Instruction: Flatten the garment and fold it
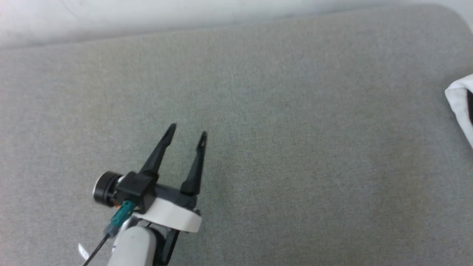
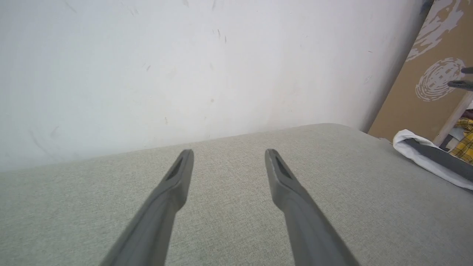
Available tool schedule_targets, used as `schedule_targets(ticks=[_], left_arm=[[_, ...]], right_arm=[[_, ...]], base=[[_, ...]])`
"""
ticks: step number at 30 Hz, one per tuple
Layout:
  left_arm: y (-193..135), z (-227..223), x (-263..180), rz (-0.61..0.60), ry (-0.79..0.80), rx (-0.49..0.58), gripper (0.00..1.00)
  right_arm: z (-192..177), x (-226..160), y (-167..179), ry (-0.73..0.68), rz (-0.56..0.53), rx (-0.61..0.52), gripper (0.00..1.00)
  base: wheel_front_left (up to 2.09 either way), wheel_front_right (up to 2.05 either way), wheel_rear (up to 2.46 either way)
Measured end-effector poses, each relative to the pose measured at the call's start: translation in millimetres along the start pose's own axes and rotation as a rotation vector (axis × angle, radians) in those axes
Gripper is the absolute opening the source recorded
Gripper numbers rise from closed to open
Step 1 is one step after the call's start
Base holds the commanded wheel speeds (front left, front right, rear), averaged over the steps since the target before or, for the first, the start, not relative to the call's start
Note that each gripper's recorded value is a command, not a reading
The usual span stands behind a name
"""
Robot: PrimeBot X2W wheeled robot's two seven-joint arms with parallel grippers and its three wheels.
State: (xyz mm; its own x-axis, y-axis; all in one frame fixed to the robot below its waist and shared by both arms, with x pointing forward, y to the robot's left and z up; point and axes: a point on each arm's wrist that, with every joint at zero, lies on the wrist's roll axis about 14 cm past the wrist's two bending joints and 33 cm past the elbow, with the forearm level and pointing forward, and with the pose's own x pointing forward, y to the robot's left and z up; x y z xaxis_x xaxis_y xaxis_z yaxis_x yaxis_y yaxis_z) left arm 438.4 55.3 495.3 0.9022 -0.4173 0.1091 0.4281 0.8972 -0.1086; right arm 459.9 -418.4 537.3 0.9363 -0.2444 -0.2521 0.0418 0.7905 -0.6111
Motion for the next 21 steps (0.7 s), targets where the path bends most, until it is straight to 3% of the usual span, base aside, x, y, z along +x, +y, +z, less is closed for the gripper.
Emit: schedule_targets(ticks=[5, 10, 14, 21], left_arm=[[9.5, 18.1, -17.5, 0.052, -0.03, 0.029, 1.0], [20.9, 36.2, -35.2, 0.108, -0.066, 0.044, 1.0], [27.6, 43.6, -50.1, 0.149, -0.076, 0.059, 1.0], [39.9, 39.9, -76.8, 0.231, -0.049, 0.07, 1.0]], right_arm=[[88.0, -22.2, 5.9, -0.377, -0.03, 0.214, 1.0], [133.8, -62.1, 27.8, -0.61, -0.031, 0.434, 1.0], [144.3, -91.9, 52.5, -0.683, -0.013, 0.577, 1.0], [125.5, -119.2, 113.8, -0.611, 0.066, 0.765, 1.0]], base=[[0.0, 0.0, 0.0], [0.0, 0.0, 0.0], [0.0, 0.0, 0.0], [0.0, 0.0, 0.0]])
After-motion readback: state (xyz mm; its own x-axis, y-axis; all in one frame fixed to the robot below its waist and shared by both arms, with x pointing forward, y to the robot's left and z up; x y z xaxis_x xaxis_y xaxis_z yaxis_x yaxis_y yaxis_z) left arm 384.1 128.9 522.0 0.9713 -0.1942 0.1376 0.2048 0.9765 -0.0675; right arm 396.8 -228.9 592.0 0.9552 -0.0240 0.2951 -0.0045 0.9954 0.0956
